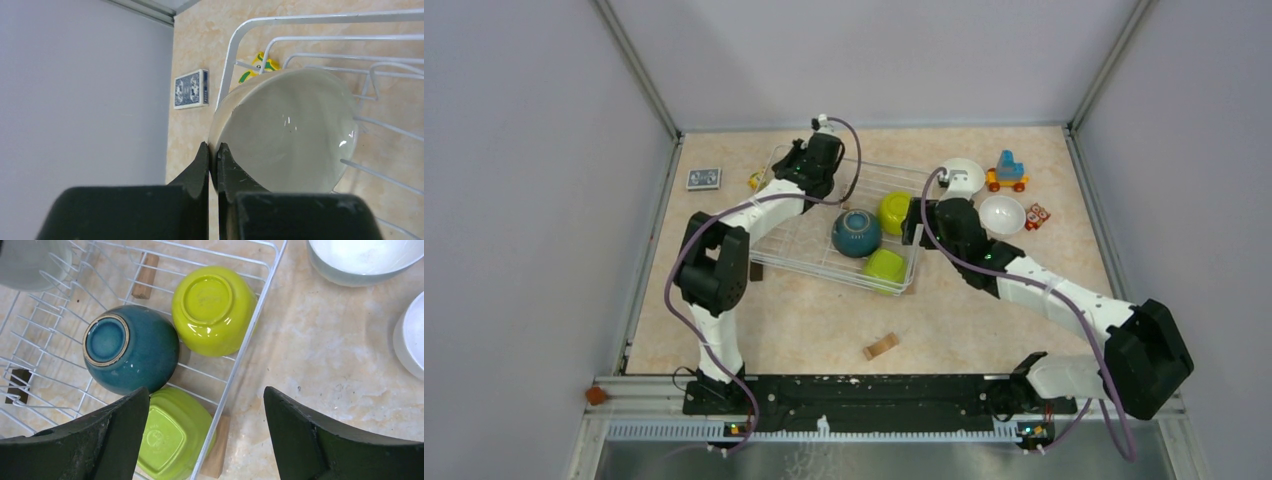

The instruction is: Unload the bowls from the dish rack

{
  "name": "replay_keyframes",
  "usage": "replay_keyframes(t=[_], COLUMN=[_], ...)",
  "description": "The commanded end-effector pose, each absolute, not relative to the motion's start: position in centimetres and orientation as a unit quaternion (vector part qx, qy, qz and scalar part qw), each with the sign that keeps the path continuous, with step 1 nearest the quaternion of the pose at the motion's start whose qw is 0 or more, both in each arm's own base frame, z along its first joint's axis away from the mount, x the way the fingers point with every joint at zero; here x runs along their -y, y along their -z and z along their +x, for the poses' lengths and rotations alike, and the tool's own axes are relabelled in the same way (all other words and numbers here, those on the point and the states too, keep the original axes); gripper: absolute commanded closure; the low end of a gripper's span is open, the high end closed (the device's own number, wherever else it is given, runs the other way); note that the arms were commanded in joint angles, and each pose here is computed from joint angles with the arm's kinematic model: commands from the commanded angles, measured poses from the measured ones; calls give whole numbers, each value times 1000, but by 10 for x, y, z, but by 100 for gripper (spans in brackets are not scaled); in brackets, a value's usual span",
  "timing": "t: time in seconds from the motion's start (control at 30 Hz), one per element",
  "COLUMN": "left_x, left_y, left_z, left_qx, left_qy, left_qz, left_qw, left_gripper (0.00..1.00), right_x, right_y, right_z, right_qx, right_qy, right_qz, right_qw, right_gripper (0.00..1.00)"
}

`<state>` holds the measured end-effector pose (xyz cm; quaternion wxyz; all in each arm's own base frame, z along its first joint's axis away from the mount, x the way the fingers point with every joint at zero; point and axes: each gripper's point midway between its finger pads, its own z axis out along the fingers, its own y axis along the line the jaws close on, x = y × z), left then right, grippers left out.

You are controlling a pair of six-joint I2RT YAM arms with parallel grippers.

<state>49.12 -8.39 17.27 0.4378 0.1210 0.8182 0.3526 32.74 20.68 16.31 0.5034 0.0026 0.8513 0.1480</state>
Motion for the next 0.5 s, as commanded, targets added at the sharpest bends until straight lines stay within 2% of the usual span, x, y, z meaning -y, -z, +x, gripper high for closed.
replay_keyframes(t=[0.0, 0.2, 0.47], left_x=[100, 120, 134], left_y=[-294, -320, -320], left_z=[496, 479, 477], left_qx=[-737, -697, -699], left_qy=[-374, -423, -420], left_qz=[44, 62, 79], left_qw=[562, 575, 573], left_gripper=[100, 100, 100], right_x=[-201, -196, -191], right_y=[-195, -205, -207], right_z=[333, 330, 325], right_qx=[-818, -804, -799], right_qy=[-162, -169, -169], right_qz=[15, 18, 21], right_qw=[552, 570, 576], right_gripper=[17, 17, 17])
